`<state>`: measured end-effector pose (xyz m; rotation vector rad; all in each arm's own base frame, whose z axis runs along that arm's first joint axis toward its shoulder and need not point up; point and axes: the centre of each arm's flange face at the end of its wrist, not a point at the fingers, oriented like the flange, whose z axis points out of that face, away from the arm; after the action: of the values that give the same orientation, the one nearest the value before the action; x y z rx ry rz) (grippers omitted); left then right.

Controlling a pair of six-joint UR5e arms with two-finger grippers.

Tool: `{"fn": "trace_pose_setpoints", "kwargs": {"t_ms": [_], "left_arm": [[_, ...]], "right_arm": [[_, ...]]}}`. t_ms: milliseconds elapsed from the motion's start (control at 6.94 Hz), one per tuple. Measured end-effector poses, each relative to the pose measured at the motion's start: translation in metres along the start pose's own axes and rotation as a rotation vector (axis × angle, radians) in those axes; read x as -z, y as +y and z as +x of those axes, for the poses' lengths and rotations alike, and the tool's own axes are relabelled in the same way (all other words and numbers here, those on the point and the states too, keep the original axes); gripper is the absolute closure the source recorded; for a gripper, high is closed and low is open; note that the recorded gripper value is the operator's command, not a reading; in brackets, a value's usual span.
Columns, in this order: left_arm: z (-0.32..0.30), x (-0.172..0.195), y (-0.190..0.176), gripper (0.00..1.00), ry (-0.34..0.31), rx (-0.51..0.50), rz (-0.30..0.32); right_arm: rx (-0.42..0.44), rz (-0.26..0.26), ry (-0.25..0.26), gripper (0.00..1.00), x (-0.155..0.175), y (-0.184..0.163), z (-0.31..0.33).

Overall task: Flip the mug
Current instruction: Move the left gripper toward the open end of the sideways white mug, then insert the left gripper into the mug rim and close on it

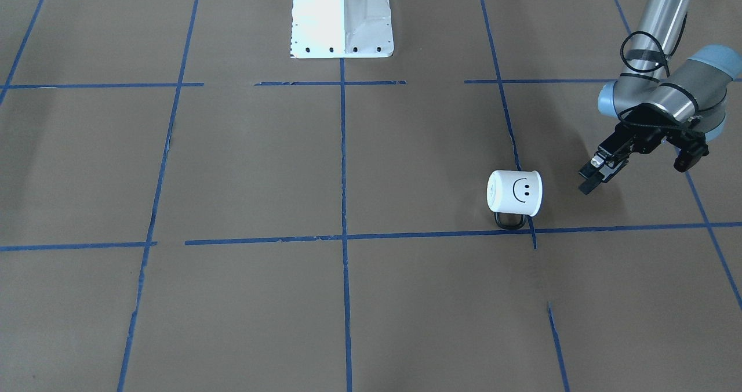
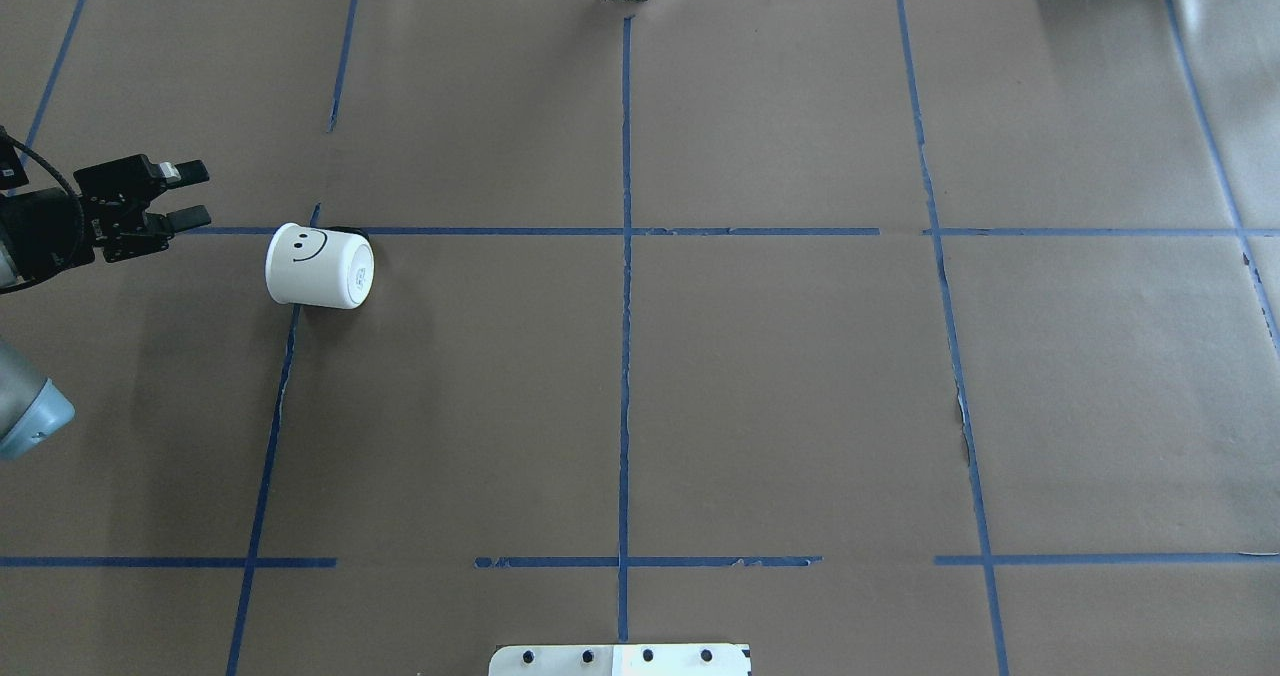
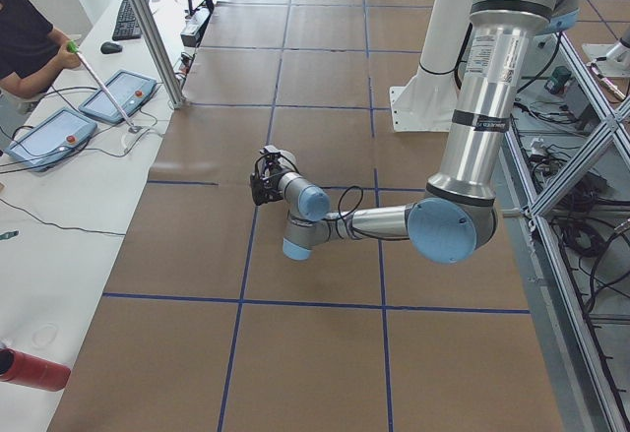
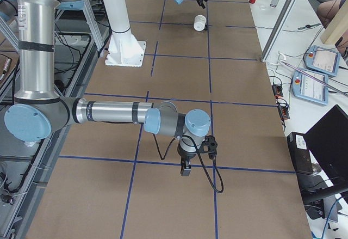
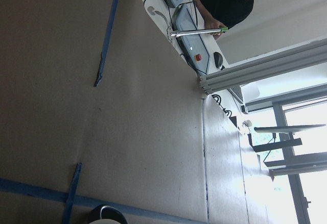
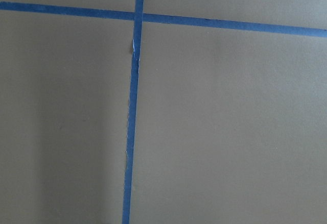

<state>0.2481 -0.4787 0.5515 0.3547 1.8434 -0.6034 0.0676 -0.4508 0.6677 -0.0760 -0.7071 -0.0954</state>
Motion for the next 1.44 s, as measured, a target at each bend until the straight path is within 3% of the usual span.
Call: {"fn": "trace_pose_setpoints", "kwargs": {"t_ms": [288,1440], "left_arm": [[-0.016,-0.002,0.012,0.01,0.018,0.049,-0.020],[-0.036,-0.044,0.040,0.09,-0.031,-0.052,-0.155]], "right_arm": [[0.000,0.000,0.000,0.00,0.000,0.000,0.000],[0.000,0.000,0.000,0.00,0.000,0.000,0.000]]}}
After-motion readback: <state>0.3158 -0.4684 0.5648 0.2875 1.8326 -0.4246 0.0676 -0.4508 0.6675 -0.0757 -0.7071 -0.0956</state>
